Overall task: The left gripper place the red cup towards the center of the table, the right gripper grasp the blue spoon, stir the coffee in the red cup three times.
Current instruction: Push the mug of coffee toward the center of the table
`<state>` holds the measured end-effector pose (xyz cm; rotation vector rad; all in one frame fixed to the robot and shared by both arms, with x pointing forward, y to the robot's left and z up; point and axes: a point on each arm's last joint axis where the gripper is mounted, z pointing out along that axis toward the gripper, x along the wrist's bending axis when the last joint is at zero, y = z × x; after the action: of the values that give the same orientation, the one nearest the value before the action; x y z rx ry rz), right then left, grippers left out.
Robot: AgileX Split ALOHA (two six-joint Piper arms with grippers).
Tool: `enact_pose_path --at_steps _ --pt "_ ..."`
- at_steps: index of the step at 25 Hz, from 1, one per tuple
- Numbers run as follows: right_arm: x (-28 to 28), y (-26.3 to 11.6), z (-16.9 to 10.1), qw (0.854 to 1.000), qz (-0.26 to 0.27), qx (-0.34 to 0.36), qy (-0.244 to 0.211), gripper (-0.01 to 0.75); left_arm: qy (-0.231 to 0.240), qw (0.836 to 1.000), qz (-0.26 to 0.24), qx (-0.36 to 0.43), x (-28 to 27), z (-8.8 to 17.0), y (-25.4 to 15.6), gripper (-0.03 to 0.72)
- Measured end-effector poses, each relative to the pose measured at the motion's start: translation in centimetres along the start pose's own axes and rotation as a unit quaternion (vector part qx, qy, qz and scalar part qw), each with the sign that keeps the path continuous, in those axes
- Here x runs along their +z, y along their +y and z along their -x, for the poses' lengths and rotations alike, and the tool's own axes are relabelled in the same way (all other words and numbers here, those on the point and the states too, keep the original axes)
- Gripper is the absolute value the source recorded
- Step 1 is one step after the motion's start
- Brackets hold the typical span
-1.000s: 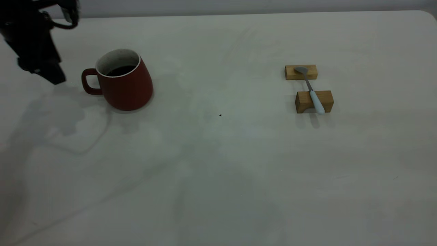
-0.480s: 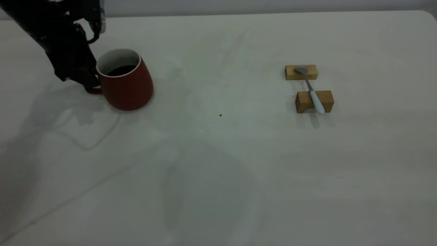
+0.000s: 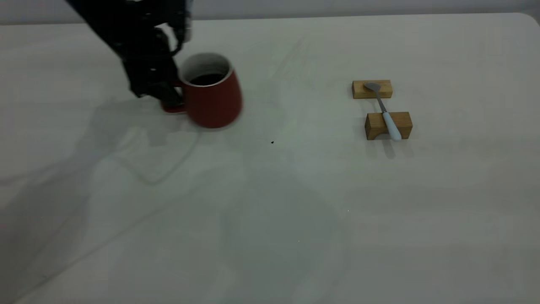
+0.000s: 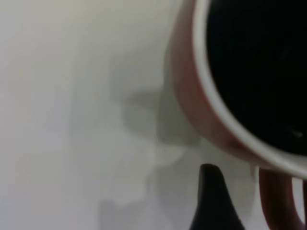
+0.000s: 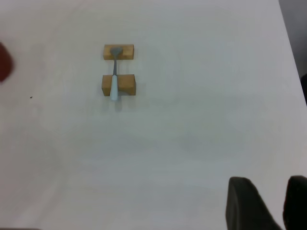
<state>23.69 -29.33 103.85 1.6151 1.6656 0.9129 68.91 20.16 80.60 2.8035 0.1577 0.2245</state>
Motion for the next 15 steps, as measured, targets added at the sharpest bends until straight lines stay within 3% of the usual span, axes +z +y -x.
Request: enact_pose_path --at_steps 9,15 --pt "0.0 0.0 0.0 1.000 0.000 0.000 0.000 0.237 -0.011 0.999 0.020 0.038 2.2 1.7 5.0 0.551" --pt "0.0 0.0 0.0 1.000 0.000 0.000 0.000 0.237 -0.016 0.999 0.019 0.030 2.3 2.0 5.5 0.551"
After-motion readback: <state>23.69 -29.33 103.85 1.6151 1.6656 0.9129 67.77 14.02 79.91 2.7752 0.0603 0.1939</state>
